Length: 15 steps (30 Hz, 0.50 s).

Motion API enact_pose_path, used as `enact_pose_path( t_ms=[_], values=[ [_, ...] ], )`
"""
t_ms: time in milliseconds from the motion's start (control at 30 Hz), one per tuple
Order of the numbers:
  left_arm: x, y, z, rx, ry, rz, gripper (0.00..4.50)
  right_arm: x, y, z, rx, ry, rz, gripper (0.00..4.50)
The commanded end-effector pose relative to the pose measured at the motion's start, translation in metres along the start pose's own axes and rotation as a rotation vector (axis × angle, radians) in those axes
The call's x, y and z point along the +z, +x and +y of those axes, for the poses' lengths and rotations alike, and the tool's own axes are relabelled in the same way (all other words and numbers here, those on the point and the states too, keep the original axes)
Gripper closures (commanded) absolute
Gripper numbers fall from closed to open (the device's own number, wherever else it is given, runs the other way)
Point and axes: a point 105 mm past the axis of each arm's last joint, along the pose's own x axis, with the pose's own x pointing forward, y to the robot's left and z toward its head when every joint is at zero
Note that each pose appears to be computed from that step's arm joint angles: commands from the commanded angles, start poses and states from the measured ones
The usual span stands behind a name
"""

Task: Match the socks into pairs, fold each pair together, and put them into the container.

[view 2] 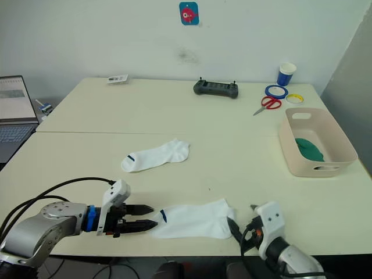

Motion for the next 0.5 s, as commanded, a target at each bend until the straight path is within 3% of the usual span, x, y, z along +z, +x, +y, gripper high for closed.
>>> enact_pose_path(
  t_ms=[33, 67, 267, 500],
  values=[
    [0.008, -0.02, 0.021, 0.136, -0.062, -0.071, 0.29, 0.048, 0.006, 0.011, 0.126, -0.094, -0.134, 0.0],
    [0.009, -0.022, 0.023, 0.155, -0.073, -0.085, 0.02, 0.059, 0.011, 0.013, 0.161, -0.125, -0.153, 0.0],
    [0.013, -0.031, 0.034, 0.261, -0.169, -0.185, 0.02, 0.111, 0.039, 0.022, 0.315, -0.281, -0.202, 0.0],
    [0.017, -0.036, 0.042, 0.36, -0.172, -0.25, 0.02, 0.137, 0.06, 0.036, 0.412, -0.346, -0.205, 0.0]
  ],
)
